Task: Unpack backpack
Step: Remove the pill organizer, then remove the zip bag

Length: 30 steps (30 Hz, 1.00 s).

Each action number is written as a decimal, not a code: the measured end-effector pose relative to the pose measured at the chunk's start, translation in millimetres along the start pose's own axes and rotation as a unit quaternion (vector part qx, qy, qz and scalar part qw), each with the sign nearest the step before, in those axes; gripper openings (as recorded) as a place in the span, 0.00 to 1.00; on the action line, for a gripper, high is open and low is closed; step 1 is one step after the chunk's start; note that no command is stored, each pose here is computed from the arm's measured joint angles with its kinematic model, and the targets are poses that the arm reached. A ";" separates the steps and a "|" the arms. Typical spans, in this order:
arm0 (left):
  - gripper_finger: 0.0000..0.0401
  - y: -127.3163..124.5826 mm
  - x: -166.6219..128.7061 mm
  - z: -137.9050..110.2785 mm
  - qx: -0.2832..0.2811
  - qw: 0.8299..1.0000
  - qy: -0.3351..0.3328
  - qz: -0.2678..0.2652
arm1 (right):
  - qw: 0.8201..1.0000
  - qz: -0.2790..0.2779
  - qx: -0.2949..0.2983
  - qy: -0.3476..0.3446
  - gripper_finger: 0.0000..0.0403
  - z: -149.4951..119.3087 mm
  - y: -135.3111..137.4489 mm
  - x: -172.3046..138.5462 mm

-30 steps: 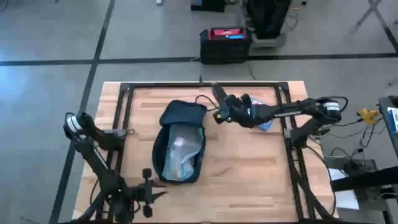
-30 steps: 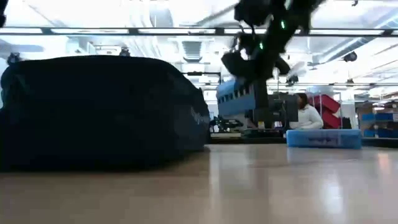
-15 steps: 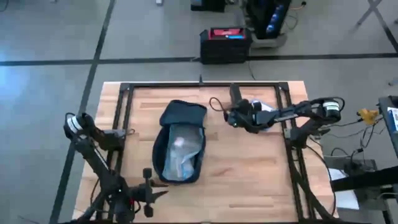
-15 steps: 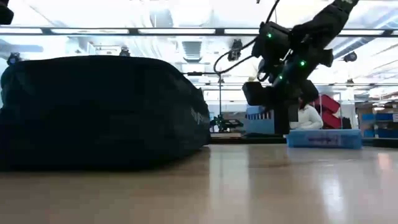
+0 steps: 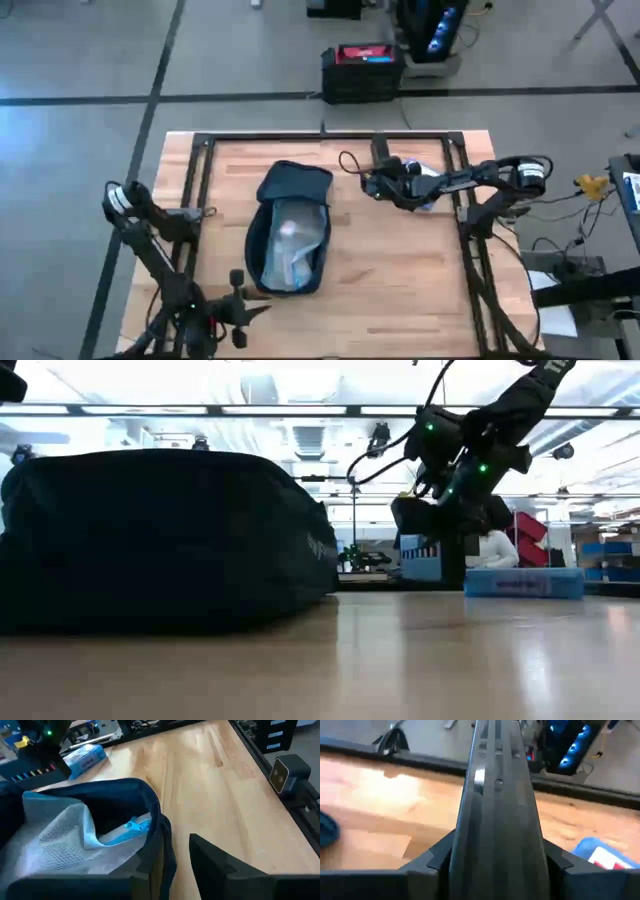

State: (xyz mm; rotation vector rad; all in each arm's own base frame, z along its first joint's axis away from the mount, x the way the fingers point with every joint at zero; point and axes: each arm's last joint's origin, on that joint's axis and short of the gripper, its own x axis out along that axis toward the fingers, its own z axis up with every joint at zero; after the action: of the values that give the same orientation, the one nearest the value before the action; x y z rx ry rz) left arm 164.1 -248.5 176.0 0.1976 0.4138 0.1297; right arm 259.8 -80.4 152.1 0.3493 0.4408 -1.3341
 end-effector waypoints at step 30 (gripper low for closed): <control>0.20 0.8 0.0 -1.2 -0.015 1.000 0.003 0.001 | 0.999 0.013 -0.045 -0.010 0.79 18.0 -6.3 -2.3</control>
State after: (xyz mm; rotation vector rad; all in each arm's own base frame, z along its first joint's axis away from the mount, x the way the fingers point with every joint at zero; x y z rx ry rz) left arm 163.5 -247.5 175.1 0.1685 0.4170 0.1392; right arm 255.2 -88.5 168.9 0.2650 0.4765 -1.2865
